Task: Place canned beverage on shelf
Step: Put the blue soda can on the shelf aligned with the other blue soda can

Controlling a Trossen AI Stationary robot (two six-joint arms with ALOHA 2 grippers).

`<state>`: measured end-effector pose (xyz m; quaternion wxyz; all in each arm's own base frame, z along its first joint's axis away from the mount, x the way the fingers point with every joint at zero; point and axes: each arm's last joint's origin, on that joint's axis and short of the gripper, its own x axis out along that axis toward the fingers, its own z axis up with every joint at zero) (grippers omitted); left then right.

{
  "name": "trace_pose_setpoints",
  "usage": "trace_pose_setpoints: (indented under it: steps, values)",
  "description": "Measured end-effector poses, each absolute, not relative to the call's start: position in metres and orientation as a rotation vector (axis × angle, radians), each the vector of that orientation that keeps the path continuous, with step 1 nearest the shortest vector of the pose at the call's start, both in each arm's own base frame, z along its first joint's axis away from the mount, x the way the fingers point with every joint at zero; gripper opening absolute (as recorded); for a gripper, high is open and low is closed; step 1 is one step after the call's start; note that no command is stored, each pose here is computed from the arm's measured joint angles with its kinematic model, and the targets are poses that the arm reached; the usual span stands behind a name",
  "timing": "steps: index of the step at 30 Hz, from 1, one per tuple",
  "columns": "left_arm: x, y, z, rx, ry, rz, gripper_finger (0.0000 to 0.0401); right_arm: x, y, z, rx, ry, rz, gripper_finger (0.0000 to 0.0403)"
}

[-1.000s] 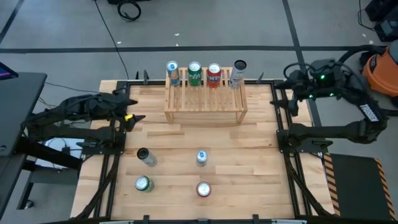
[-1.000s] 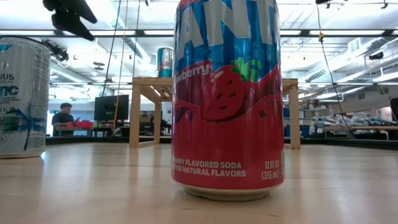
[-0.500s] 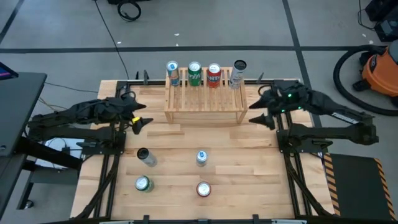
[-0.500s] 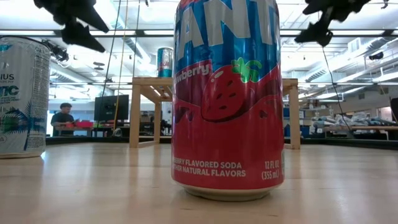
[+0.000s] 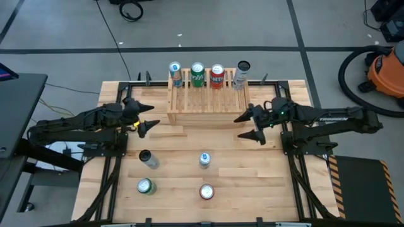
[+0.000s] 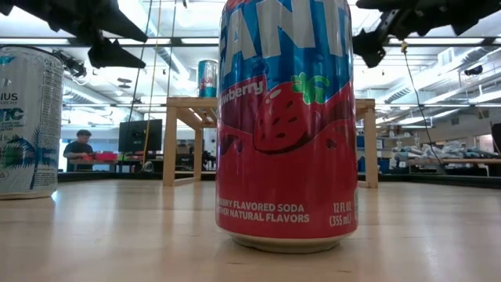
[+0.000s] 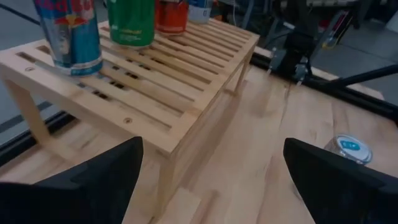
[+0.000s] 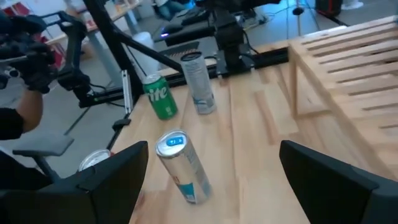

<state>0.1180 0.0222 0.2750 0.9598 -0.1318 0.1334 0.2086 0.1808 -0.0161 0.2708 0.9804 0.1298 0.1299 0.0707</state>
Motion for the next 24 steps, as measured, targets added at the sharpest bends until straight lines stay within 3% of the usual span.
trace_pose_setpoints:
  steps: [9,16,24]
  values:
    - [0.121,0.023,0.282,-0.183,0.202,0.401,0.0389,0.215,-0.013,0.254,0.29,0.221,0.191,0.0373]
    - [0.122,0.023,0.285,-0.169,0.178,0.398,0.0389,0.236,-0.002,0.227,0.149,0.315,0.293,0.0373]
    - [0.121,0.023,0.285,-0.169,0.178,0.398,0.0389,0.262,0.012,0.207,0.157,0.281,0.35,0.0373]
